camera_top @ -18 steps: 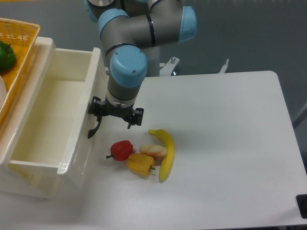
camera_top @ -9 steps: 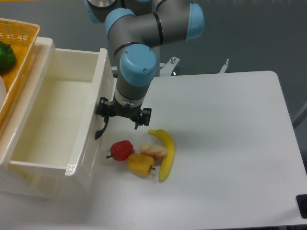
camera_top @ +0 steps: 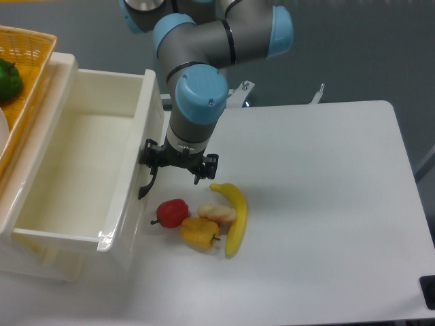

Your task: Slide the top white drawer open

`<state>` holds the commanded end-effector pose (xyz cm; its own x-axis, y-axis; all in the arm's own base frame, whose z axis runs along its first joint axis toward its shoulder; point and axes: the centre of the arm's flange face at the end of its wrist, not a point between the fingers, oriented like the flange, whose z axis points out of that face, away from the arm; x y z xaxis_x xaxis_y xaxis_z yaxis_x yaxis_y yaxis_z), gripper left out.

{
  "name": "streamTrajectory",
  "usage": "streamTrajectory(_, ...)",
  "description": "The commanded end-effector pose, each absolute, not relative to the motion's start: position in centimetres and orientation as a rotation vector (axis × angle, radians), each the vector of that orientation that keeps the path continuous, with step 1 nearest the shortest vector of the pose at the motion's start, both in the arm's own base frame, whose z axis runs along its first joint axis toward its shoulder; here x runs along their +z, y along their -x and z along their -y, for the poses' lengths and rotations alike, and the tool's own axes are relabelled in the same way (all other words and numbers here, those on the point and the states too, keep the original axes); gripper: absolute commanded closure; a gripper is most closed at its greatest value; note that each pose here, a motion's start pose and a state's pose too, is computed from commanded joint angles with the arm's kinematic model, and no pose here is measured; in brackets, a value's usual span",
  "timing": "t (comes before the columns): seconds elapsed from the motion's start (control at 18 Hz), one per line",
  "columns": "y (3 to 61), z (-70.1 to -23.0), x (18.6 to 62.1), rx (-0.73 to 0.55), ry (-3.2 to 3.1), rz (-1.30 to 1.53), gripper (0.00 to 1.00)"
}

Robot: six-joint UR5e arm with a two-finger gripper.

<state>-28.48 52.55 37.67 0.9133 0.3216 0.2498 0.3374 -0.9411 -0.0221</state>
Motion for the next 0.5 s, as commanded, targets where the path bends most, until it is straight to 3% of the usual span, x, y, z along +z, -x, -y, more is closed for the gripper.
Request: streamTrajectory(0.5,28.97,-52.33,37.43,-0.409,2.995,0.539,0.0)
